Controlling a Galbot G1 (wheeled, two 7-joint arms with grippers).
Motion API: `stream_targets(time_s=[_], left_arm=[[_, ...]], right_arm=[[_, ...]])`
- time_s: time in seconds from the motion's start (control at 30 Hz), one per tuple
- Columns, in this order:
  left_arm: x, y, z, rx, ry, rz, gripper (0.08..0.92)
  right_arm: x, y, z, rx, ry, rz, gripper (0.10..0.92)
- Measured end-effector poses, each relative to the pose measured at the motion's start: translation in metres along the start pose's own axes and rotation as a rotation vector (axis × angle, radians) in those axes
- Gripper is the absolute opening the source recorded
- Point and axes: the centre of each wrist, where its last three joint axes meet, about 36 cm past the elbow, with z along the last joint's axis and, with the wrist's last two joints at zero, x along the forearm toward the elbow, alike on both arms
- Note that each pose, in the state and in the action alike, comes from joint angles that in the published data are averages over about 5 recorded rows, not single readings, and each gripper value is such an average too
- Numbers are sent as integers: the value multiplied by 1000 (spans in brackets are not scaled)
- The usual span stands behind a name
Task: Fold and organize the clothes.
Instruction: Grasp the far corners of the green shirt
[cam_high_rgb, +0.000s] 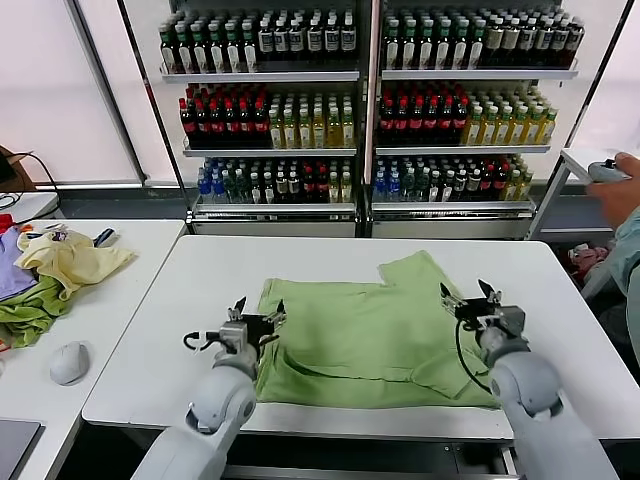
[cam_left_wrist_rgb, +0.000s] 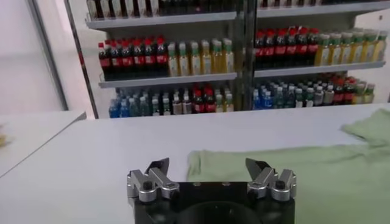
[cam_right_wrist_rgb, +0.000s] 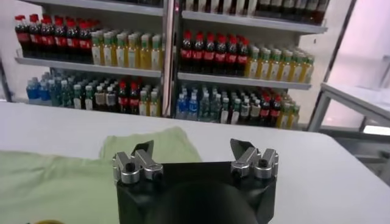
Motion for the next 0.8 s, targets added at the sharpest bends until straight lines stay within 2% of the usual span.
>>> stream_targets(time_s=[0.23, 0.43, 0.73, 0.8], left_arm=[[-52, -2, -12, -13, 41, -33, 823], [-85, 3, -18, -21, 92, -55, 823], [-109, 6, -20, -10, 158, -56, 823], [-111, 6, -20, -6, 169, -53, 814]], right_arm=[[-60, 7, -15, 3, 43, -10, 823], [-102, 9, -23, -8, 95, -2, 823], [-146, 15, -23, -12, 162, 6, 822], [-152, 17, -19, -12, 183, 5, 799]])
